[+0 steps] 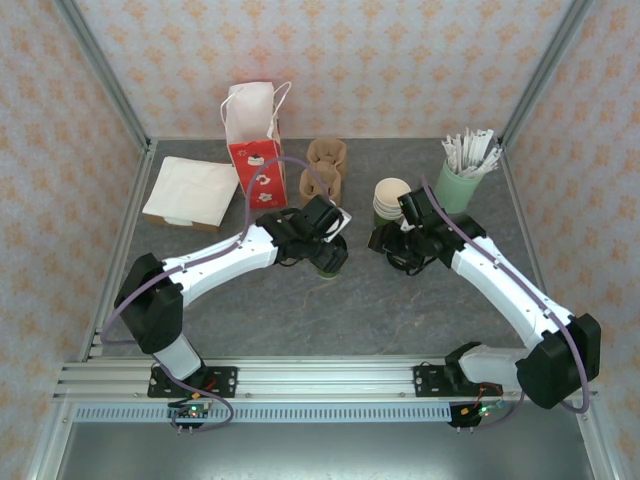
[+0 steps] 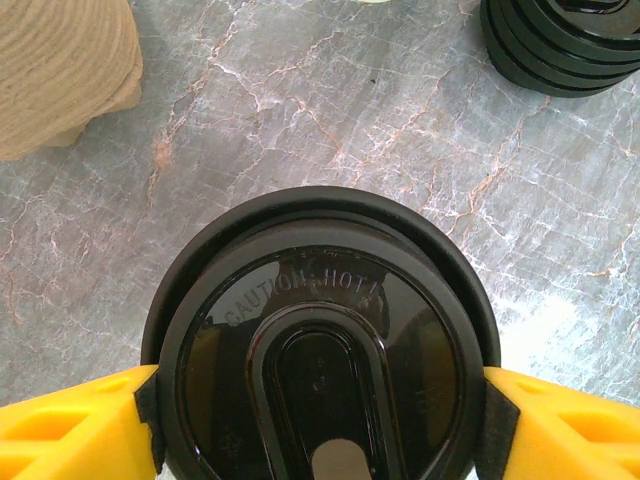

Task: Pack the takeout coffee

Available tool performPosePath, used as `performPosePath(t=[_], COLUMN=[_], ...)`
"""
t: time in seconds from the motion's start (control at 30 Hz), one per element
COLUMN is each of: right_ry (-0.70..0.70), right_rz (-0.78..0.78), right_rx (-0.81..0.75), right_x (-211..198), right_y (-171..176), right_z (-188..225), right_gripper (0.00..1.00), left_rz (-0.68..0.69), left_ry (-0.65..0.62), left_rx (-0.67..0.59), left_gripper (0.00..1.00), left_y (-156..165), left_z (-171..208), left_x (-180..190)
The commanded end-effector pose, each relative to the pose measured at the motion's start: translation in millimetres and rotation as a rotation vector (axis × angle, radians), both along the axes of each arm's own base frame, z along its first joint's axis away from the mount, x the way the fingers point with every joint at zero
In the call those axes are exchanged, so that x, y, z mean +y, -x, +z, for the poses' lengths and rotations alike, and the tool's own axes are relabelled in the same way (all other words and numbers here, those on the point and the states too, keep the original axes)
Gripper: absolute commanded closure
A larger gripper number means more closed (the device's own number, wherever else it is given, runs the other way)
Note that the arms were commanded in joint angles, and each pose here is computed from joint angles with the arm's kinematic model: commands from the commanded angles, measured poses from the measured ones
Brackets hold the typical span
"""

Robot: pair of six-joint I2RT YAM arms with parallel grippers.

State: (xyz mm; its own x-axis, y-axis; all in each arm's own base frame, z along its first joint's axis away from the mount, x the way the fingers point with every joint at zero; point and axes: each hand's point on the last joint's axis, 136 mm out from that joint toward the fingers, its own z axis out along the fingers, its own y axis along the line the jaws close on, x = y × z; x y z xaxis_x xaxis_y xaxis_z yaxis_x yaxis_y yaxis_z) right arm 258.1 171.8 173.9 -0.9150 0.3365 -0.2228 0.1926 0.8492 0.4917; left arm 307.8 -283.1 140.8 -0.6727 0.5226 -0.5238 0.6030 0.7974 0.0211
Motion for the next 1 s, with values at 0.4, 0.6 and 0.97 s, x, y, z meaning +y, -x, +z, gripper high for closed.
performPosePath(t=[0.4, 0.6, 0.97], right_ry=[-0.013, -0.015, -0.014], right_rz=[0.011, 0.008, 0.009], right_rx=[-0.013, -0.010, -0.016], right_x=[3.5, 3.5, 3.2], right_y=[-3.8, -3.6, -4.2], right_z=[6.1, 5.9, 7.7], right_gripper=[0.43, 0.43, 0.43], left_rz=[-0.020, -0.022, -0.015], left_ry=[0.005, 0.009, 0.050], left_rx=[-0.006, -0.011, -0.042], left_gripper=[0.19, 0.17, 0.13], left_y=[-2.4, -3.5, -3.3], left_z=[6.3, 9.5, 27.5], left_x=[-7.9, -9.2, -9.8])
